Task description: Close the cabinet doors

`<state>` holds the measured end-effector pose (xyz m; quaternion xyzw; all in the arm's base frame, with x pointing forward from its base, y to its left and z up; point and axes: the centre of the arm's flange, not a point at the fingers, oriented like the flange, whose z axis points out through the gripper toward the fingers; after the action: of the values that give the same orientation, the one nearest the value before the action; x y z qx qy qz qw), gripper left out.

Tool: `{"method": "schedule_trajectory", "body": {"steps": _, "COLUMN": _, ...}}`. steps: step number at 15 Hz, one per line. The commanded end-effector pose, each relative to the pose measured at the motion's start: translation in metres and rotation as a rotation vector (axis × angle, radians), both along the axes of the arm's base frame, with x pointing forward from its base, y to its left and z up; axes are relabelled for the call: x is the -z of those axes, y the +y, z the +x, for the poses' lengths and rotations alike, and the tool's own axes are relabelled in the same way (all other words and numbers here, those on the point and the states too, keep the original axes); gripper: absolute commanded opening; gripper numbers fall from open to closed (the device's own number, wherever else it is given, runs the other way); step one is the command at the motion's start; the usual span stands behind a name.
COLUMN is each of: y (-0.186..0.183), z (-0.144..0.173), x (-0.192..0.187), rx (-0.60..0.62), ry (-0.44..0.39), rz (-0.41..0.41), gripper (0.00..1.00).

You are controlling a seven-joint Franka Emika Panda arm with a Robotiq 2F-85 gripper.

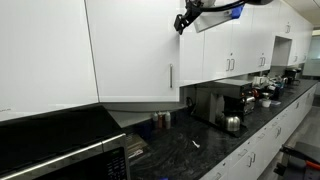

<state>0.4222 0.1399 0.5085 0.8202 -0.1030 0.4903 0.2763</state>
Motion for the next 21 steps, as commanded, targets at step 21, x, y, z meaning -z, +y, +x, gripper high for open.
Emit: {"method": "schedule_trajectory", "body": {"steps": 21, "y": -0.033, "z": 0.082, "x": -0.043, "rx": 0.055, "ry": 0.511, "rz": 0.392, "gripper": 1.0}}
